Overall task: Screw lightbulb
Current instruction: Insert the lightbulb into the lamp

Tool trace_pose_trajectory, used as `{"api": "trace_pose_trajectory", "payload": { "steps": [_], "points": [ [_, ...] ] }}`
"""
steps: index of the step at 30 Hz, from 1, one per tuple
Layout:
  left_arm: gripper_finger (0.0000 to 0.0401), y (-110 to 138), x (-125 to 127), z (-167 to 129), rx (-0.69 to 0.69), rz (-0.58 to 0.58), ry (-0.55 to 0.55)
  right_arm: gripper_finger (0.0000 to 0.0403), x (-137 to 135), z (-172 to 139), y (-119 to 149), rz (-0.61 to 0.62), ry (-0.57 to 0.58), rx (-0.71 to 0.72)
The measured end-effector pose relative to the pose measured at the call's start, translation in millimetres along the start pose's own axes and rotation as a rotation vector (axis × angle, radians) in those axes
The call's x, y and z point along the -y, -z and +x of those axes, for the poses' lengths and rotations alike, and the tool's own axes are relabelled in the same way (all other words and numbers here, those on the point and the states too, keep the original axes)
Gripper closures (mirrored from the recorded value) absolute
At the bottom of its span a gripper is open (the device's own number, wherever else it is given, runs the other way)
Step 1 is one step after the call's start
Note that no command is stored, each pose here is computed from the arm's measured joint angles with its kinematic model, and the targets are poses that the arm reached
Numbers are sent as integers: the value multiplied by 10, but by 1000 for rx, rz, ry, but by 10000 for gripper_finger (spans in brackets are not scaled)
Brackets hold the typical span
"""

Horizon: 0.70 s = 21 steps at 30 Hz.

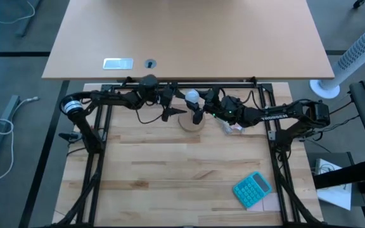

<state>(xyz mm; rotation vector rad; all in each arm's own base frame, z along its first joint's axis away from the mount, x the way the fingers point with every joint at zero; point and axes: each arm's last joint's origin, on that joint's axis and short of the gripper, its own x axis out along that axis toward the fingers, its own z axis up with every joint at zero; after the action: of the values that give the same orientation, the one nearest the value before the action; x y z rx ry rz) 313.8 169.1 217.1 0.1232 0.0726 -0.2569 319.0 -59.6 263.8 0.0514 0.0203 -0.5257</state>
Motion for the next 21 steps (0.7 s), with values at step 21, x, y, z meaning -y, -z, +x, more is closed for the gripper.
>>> {"api": "trace_pose_trajectory", "payload": {
  "steps": [21],
  "points": [
    [112,350,-369,236,-19,-109,187,157,-2,4,-10,-11,-13,12]
  ]
}}
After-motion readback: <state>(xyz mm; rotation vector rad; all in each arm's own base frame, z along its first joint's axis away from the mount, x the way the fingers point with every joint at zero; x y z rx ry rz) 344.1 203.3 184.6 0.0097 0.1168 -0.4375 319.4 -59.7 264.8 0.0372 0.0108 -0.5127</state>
